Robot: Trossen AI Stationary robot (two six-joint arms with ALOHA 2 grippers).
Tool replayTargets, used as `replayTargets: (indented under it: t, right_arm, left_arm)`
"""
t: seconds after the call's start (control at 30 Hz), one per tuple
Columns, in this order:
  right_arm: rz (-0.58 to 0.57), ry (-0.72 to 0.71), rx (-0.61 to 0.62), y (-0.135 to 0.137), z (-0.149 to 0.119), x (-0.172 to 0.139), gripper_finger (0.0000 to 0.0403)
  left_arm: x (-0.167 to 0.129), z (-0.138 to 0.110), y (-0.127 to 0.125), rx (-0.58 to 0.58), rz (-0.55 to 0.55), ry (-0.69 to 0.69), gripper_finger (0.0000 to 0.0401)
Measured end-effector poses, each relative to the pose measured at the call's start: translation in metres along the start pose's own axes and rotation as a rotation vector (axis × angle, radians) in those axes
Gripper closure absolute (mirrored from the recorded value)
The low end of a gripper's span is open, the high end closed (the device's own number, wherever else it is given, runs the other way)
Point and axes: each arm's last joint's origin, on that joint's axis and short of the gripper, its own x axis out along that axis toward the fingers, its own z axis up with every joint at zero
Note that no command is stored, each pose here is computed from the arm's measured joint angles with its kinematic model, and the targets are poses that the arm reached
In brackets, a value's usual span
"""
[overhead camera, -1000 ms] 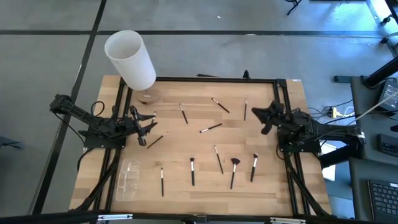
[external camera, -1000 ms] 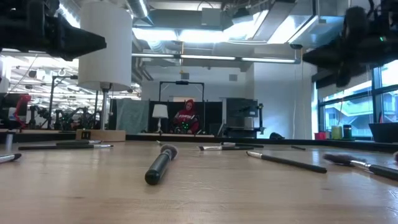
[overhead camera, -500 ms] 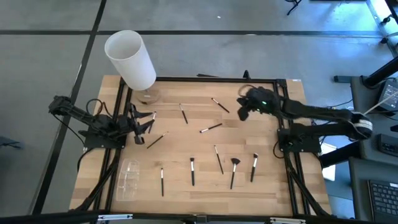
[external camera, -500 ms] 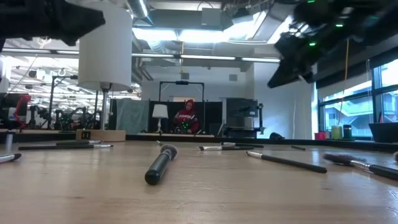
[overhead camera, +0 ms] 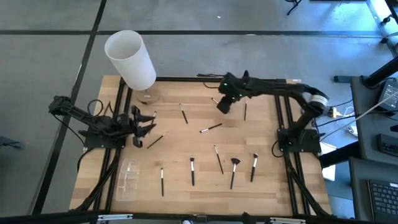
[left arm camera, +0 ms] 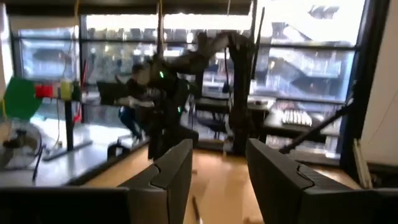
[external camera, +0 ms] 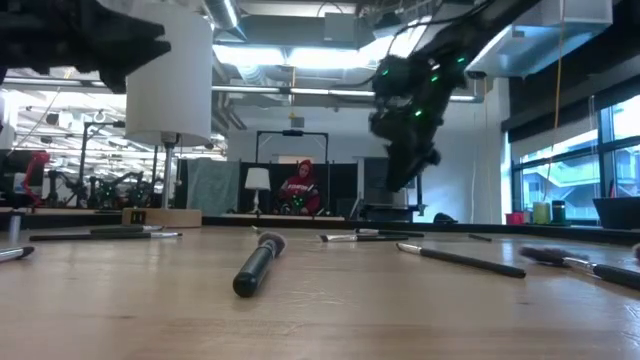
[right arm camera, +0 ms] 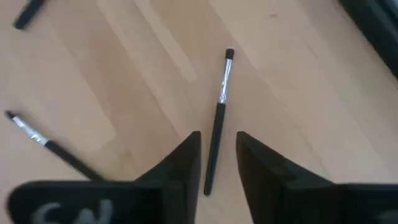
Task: Put items in baskets/containers
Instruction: Put the eyeshadow brush into the transparent organizer
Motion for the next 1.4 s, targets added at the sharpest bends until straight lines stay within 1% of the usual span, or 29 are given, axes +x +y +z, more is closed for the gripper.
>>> replayTargets:
  t: [0.07,0.17,0.37,0.5,0.57,0.7,0.8,0.9,1.03,1.13,1.23,1.3,1.4]
  right_arm:
    - [-0.007,0.04,-0.006,0.0,0.005,0.015,0.0271]
    - [-0.01,0.084,-0.011,-0.001,0.008,0.033,0.0253]
    - [-0.023,0.138,0.0,-0.01,0.011,0.057,0.0252]
    - [-0.027,0.158,-0.011,-0.017,0.011,0.065,0.0262]
    - [-0.029,0.197,-0.03,-0.018,0.006,0.071,0.0269]
    - [-0.025,0.243,-0.05,-0.018,0.003,0.076,0.0291]
    - [-0.023,0.278,-0.057,-0.018,-0.001,0.081,0.0314]
    - [-0.017,0.307,-0.067,-0.018,-0.005,0.085,0.0346]
    - [0.006,0.329,-0.07,-0.018,-0.008,0.09,0.0385]
    - [0.028,0.339,-0.064,-0.018,-0.01,0.094,0.0387]
    - [0.029,0.337,-0.061,-0.018,-0.01,0.096,0.0375]
    - [0.032,0.335,-0.059,-0.018,-0.01,0.096,0.0368]
    - [0.034,0.331,-0.057,-0.017,-0.006,0.092,0.0369]
  left_arm:
    - [0.0,-0.003,0.0,-0.01,0.0,0.03,0.0253]
    - [0.0,-0.009,0.001,-0.029,0.039,0.077,0.0253]
    - [-0.002,-0.022,0.004,-0.09,0.128,0.179,0.0253]
    - [-0.004,-0.028,0.006,-0.128,0.176,0.227,0.0253]
    - [-0.005,-0.031,0.007,-0.143,0.196,0.244,0.0253]
    - [-0.006,-0.035,0.009,-0.136,0.25,0.264,0.0253]
    - [-0.007,-0.037,0.011,-0.118,0.301,0.268,0.0253]
    - [-0.008,-0.037,0.012,-0.117,0.336,0.263,0.0253]
    - [-0.008,-0.039,0.012,-0.114,0.345,0.272,0.0253]
    - [-0.007,-0.041,0.011,-0.121,0.346,0.288,0.0253]
    - [-0.007,-0.045,0.01,-0.136,0.345,0.312,0.0253]
    - [-0.006,-0.048,0.009,-0.153,0.341,0.331,0.0253]
    - [-0.006,-0.052,0.007,-0.178,0.347,0.354,0.0253]
